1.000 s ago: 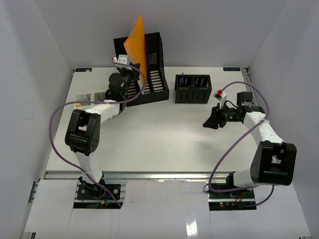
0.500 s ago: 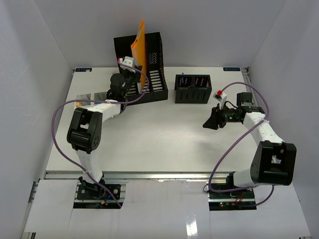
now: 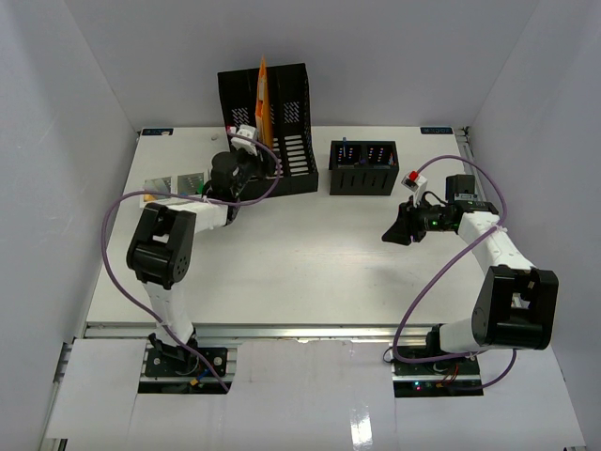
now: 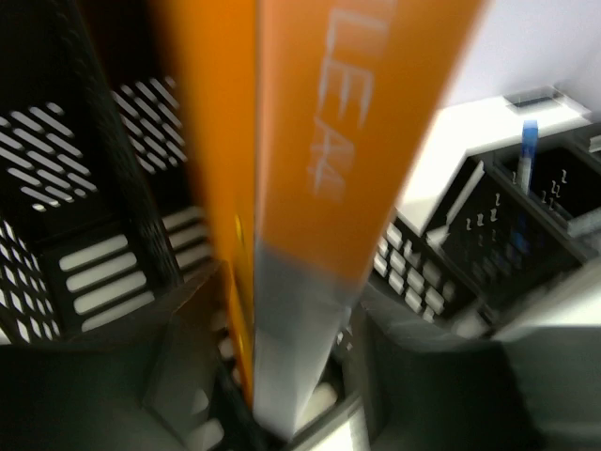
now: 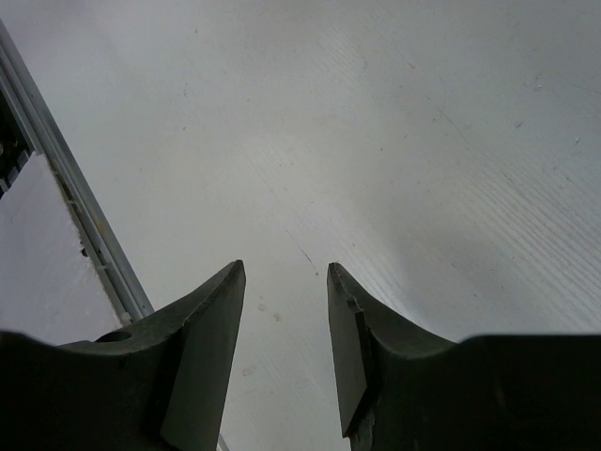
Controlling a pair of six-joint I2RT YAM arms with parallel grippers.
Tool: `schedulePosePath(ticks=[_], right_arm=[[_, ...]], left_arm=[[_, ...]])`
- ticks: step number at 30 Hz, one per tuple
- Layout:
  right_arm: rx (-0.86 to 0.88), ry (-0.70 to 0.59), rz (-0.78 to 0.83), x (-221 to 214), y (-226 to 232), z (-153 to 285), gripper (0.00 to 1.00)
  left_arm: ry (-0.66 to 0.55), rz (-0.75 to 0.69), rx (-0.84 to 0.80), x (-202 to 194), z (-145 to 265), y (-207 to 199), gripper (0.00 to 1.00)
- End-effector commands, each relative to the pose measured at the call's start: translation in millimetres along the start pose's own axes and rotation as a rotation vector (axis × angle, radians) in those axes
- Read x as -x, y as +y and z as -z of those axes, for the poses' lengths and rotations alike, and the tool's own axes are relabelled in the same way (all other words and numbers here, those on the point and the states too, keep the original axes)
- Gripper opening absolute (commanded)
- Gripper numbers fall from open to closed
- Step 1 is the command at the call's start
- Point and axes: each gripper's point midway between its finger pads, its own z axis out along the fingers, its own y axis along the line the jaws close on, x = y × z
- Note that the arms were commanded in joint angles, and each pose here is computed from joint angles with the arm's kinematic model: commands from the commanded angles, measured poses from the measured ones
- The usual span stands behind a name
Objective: Organize the desk
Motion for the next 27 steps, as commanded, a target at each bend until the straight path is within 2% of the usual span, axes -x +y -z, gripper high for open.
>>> schedulePosePath(ticks=[1,6,10,12,14,16,19,22,24,27], right_arm=[[0.004,-0.018,0.019,3,1,2,0.47],[-0.033,-0.012,0.047,4,-4,4,0.47],[-0.104,-0.006,0.094,9,-13,11,0.47],[-0.148,-0.011,0.125,16,-18,16,0.48],[-0.206,-0.008,0.153,22,-23,23,0.48],[-0.239,-0.004,0.167,25,-26,28,0.49],[-0.316,0.001,0.223,39,-29,44,0.50],[-0.352,-0.004,0.259,47,-25,54,0.50],[-0.367,-0.009,0.273,50,-22,59,0.51],[-0.387,-0.022,0.295,54,-15,67,0.55]], left_arm=[[-0.042,0.044,-0.049,53,14,-18,0.79],[-0.055,0.072,-0.038,107,32,-24,0.97],[-0.057,0.096,-0.012,144,59,-27,0.98],[-0.097,0.105,-0.014,178,87,-34,0.98],[-0.081,0.137,-0.026,187,112,-42,0.98],[-0.008,0.186,-0.049,168,131,-51,0.98],[0.039,0.256,-0.155,161,187,-81,0.98],[0.110,0.308,-0.269,129,232,-108,0.98],[0.166,0.347,-0.300,103,256,-117,0.98],[0.182,0.373,-0.311,91,287,-124,0.98]])
